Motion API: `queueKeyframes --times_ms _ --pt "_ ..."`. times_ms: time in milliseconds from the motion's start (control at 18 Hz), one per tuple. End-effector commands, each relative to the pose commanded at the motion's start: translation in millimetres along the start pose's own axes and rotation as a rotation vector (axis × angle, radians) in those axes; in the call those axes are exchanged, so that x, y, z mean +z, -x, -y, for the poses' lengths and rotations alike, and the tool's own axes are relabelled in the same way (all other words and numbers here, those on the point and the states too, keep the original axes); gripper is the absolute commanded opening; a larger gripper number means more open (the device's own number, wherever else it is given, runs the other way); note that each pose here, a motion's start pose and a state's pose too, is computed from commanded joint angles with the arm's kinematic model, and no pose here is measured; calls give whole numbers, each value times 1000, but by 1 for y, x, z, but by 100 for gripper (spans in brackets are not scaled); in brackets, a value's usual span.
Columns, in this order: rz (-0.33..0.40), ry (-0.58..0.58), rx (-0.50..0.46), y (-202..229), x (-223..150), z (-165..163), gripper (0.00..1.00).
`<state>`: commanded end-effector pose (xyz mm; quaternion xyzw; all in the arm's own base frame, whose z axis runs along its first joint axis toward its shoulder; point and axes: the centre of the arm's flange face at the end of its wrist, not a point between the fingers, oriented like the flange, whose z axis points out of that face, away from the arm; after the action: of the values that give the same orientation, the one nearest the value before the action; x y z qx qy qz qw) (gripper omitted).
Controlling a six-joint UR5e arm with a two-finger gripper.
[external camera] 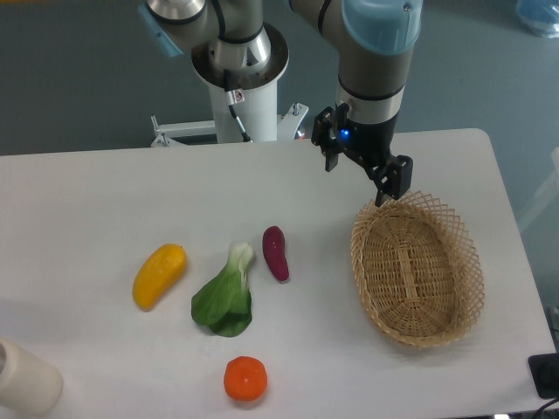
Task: Pick up the mango from the table
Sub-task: 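Move the open gripper over to the yellow mango and lower it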
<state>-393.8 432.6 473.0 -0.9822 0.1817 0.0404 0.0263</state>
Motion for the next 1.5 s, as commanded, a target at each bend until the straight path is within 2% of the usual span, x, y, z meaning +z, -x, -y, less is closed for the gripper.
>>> queueKeyframes --times_ms 278,556,722,889,1056,1167,1278,1500 --pt "-4 -4 -8 -2 1 1 100" --pt "-53 -58 -81 -13 16 5 100" --pt "-88 -129 -183 -14 20 16 100" --pt "-122 -253 -278 -30 45 46 100" --pt "-116 -267 -320 -62 86 91 100" --pt "-120 -261 -354 -83 110 98 100" --pt "-101 -282 -335 -105 119 119 100" --pt "-136 -191 -282 -161 161 147 100"
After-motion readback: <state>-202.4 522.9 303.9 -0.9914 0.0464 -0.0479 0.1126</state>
